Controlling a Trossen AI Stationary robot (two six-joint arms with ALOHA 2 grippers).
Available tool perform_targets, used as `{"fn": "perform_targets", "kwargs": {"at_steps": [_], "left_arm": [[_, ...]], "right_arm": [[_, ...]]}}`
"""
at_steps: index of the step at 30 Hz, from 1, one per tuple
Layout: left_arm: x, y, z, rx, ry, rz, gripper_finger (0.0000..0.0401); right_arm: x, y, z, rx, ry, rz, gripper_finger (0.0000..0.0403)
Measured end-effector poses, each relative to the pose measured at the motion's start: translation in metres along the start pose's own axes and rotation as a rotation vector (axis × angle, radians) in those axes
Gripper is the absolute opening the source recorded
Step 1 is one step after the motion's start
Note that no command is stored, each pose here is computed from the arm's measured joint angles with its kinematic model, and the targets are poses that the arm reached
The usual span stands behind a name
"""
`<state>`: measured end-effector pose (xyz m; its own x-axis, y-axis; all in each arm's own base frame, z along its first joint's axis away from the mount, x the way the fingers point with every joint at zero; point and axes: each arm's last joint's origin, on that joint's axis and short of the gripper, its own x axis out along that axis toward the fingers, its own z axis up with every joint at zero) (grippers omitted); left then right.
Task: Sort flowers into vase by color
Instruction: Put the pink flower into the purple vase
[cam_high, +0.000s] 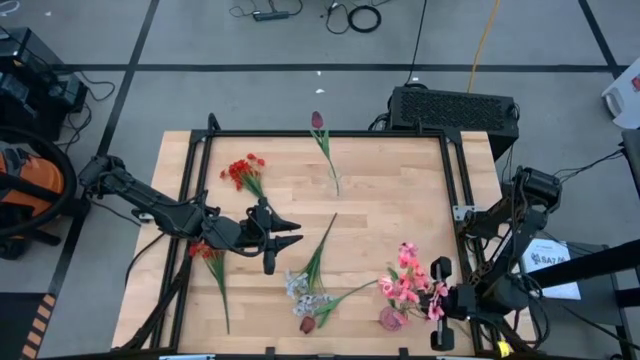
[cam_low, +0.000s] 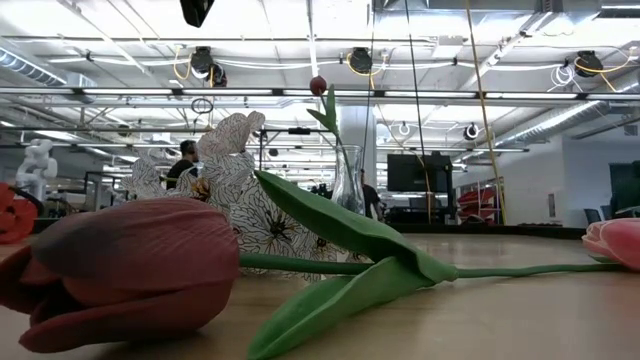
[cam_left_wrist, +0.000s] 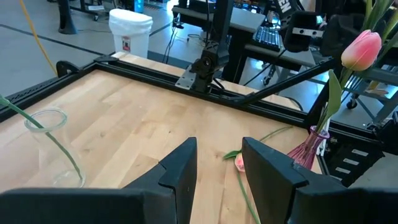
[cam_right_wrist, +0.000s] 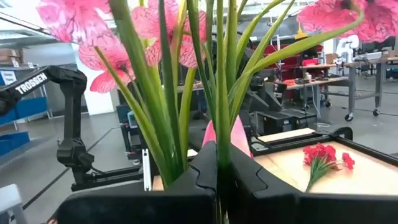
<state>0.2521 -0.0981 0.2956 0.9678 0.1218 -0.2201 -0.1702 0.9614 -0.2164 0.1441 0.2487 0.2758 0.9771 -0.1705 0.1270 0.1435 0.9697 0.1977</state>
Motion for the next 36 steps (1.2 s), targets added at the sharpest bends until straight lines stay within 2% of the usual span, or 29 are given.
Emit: {"fn": "perform_targets", "kwargs": {"at_steps": [8,14,25,36], "left_arm": [[0.0,0.0,0.0,0.0,0.0,0.0,0.0134],[0.0,0.0,0.0,0.0,0.0,0.0,0.0134],[0.0,0.0,0.0,-0.001,0.0,0.0,0.0134],[0.0,0.0,0.0,-0.001,0.0,0.0,0.0134]], "right_arm": [[0.0,0.002,-0.015,-0.059,0.052,-0.021,0.0011],[-0.001,0.002,-0.025,-0.043,0.085,-0.014,0.0012],[-0.001,0.002,-0.027,-0.054,0.092,-0.011,0.0016],[-0.003,0.002,-0.025,-0.071,0.09,-0.008,0.006]]}}
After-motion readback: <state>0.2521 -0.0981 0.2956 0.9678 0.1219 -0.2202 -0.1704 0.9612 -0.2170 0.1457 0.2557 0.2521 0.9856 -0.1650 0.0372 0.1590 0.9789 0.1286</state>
